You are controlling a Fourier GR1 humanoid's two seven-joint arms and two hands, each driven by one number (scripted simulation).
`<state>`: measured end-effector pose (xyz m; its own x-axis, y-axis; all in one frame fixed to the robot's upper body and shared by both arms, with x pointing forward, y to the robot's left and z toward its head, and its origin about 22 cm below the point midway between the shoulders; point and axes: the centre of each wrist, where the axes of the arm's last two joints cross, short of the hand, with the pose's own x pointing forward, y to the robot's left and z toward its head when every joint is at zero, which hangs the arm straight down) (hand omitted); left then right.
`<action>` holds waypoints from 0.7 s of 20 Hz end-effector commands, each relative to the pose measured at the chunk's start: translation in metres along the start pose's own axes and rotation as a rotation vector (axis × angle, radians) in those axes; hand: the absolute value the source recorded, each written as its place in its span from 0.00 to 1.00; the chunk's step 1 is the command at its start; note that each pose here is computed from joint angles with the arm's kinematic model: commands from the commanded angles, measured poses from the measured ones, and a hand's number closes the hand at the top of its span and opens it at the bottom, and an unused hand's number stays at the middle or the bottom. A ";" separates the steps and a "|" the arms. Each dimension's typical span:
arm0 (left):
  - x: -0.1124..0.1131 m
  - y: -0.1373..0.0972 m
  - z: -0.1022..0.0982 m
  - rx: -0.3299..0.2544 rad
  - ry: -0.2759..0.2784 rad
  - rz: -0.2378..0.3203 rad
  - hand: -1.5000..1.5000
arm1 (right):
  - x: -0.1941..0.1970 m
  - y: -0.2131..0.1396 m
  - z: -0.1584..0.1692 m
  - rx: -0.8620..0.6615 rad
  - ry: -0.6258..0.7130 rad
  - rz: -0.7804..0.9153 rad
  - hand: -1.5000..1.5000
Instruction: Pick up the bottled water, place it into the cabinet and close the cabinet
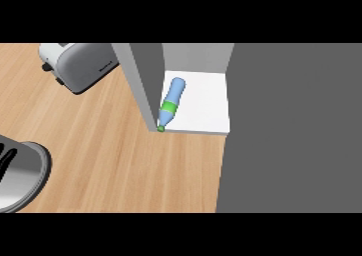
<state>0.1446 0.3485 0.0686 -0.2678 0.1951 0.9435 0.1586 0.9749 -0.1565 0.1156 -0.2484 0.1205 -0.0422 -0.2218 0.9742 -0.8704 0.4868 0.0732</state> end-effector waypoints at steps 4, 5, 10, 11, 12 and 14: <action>0.010 0.015 0.009 -0.001 0.017 -0.009 0.00 | 0.036 0.028 -0.032 0.027 -0.006 0.175 1.00; 0.012 0.019 0.008 -0.006 0.016 -0.015 0.00 | 0.034 0.029 -0.037 0.038 -0.003 0.162 1.00; 0.018 0.027 0.009 -0.022 -0.001 -0.011 0.00 | 0.032 0.026 -0.064 0.050 -0.026 0.144 1.00; 0.021 0.028 0.010 -0.023 0.008 -0.010 0.00 | 0.029 0.027 -0.069 0.051 -0.001 0.142 1.00; 0.023 0.032 0.012 -0.027 0.019 -0.006 0.00 | 0.028 0.027 -0.076 0.046 -0.021 0.124 1.00; 0.025 0.033 0.010 -0.031 -0.003 0.004 0.00 | 0.030 0.028 -0.086 0.041 -0.024 0.120 1.00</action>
<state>0.1342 0.3807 0.0798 -0.2621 0.1882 0.9465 0.1765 0.9736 -0.1447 0.1442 -0.1867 0.1402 -0.0349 -0.2004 0.9791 -0.8911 0.4498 0.0603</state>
